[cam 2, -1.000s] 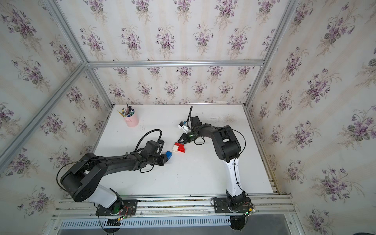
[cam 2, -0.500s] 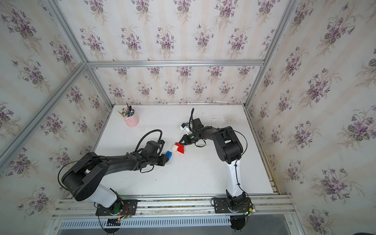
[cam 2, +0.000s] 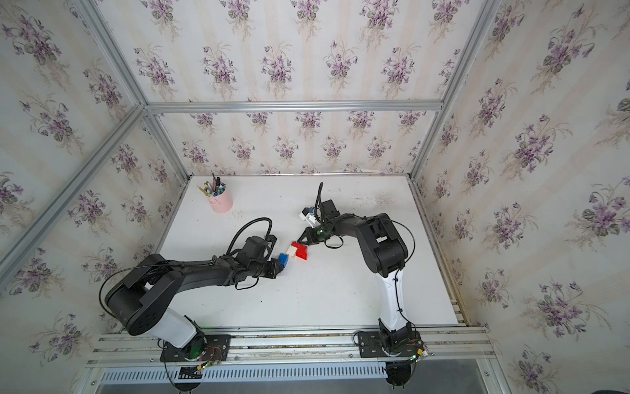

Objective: Assemble the letter r with lego
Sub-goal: Assemble the lego brick at the center of the board.

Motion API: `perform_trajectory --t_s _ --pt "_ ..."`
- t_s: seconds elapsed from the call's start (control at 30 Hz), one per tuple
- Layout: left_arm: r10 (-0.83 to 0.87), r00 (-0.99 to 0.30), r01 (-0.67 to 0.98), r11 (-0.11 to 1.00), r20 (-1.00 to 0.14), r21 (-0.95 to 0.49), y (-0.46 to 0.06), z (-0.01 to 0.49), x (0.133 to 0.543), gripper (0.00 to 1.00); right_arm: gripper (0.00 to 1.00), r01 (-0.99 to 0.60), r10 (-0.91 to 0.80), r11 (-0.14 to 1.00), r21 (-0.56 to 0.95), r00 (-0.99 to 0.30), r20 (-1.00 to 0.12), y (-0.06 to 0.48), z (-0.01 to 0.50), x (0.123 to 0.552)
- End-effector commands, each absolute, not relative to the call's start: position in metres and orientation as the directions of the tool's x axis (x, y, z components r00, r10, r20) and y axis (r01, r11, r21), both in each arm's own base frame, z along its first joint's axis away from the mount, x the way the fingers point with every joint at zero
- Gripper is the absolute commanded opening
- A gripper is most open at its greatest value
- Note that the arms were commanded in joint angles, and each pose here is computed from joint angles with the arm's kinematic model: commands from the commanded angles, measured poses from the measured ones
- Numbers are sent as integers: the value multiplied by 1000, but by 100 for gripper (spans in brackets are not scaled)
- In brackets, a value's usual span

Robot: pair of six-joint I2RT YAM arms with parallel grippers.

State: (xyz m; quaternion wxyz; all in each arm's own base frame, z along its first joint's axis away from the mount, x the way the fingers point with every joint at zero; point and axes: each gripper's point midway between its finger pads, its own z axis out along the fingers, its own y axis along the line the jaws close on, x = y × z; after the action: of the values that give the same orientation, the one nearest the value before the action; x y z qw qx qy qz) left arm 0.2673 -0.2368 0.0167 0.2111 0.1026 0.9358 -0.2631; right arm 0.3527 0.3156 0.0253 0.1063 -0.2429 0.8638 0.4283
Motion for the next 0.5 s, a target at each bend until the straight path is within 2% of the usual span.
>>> perform_trajectory --t_s 0.0,0.23,0.37,0.47 --pt "81 -886 311 835 -457 -454 -237 22 266 0 0 -513 -334 498 700 -858 -391 322 25 352" --pt "54 -882 303 825 -468 -477 -229 43 254 0 0 -511 -340 508 693 -859 -383 321 21 352" --pt "0 -864 278 834 -504 -477 -219 67 264 0 0 -517 -349 507 690 -855 -384 321 21 353" --pt "-36 -872 207 877 -489 -434 -204 71 279 0 0 -518 -352 504 691 -854 -383 322 22 354"
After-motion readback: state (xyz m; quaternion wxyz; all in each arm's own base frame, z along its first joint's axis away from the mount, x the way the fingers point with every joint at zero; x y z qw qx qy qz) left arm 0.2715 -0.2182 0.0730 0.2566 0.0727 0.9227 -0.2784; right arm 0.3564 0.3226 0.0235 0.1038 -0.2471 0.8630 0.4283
